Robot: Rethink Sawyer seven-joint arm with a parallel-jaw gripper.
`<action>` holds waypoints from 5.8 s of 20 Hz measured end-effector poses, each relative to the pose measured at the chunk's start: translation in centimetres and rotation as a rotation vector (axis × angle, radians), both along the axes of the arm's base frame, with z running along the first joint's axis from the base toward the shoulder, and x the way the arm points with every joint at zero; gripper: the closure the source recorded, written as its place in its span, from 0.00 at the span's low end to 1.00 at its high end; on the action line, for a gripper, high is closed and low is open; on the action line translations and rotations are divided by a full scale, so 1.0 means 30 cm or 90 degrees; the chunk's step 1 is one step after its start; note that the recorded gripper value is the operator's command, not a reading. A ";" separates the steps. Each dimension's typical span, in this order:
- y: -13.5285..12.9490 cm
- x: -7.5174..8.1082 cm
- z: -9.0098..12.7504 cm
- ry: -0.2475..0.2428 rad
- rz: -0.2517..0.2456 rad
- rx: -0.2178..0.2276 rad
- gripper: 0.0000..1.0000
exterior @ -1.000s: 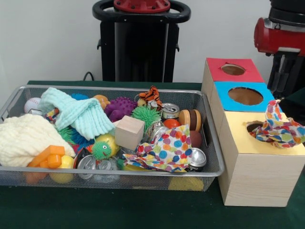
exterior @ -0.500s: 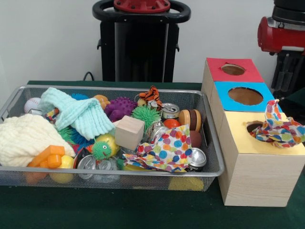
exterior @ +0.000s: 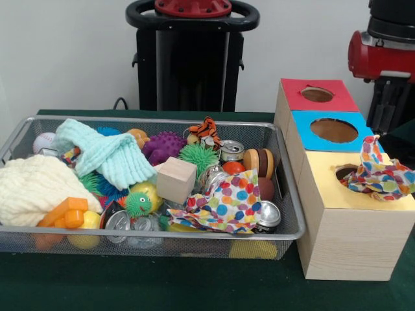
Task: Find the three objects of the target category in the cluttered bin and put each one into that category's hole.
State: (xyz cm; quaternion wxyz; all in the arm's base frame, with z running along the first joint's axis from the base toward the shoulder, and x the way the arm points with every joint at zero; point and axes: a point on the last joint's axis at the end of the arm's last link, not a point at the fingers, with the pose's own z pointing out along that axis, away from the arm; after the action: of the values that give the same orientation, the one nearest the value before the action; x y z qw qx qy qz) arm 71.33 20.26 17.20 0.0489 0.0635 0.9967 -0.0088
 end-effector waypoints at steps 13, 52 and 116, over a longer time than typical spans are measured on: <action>-0.007 0.013 -0.083 -0.024 0.001 -0.011 1.00; 0.041 -0.034 -0.236 -0.011 0.020 -0.027 1.00; -0.024 -0.003 0.052 0.018 0.000 -0.030 1.00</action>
State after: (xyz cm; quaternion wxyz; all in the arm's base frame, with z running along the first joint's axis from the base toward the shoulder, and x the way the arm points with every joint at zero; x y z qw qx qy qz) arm 71.24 19.55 18.77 0.0360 0.0624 0.9969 -0.0331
